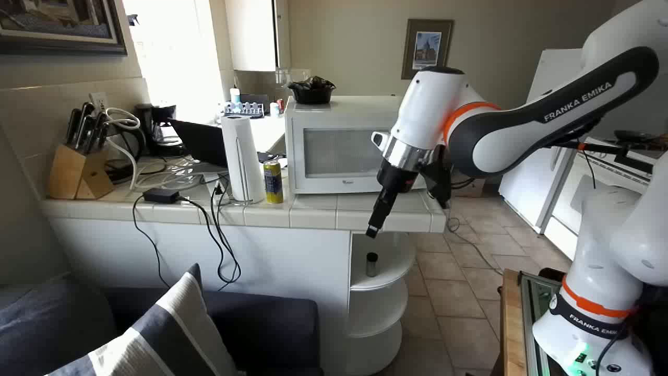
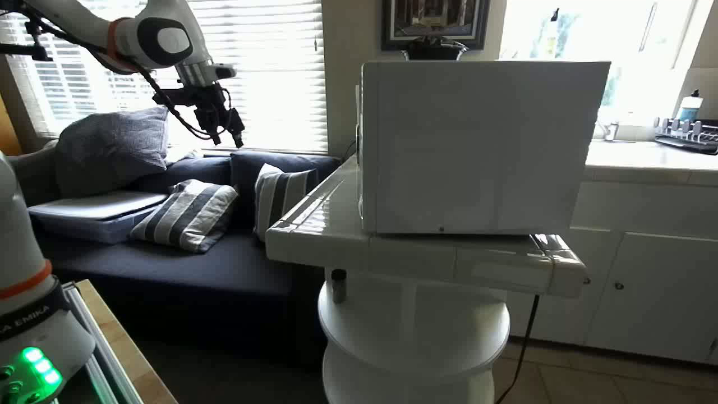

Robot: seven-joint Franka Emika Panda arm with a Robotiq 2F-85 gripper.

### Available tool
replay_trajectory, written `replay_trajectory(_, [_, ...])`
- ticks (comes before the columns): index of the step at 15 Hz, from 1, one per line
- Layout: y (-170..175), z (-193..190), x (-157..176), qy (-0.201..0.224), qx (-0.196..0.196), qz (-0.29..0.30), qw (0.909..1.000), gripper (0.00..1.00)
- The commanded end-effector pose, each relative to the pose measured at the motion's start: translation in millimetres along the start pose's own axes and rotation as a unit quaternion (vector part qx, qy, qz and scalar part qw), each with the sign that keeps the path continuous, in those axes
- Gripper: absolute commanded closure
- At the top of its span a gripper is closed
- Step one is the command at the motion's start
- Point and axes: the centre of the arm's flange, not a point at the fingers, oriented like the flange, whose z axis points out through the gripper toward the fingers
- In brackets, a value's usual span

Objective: Open the microwave.

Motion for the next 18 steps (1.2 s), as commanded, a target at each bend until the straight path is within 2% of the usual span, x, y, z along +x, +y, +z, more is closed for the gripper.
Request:
replay_trajectory(1, [0.0,0.2,-0.1,0.0,0.0,0.0,1.0,0.0])
replay_trajectory(6, [0.0,0.2,-0.2,0.0,0.0,0.0,1.0,0.0])
replay_trajectory(8, [7.1,2.4,-10.9,-0.014,-0.043,-0.01,0.9989,0.0])
replay_trajectory(11, [31.6,9.3,-36.9,-0.05,-0.128,-0.027,0.9901,0.0])
replay_trajectory(15, [69.9,11.9,-71.5,-0.071,-0.235,-0.059,0.9676,0.0])
replay_trajectory(16, [82.5,14.7,-79.2,-0.066,-0.258,-0.076,0.9608,0.25])
replay_trajectory(17, [92.9,16.7,-84.8,-0.064,-0.283,-0.089,0.953,0.26])
replay_trajectory(18, [103.3,17.1,-92.7,-0.069,-0.307,-0.103,0.9434,0.32])
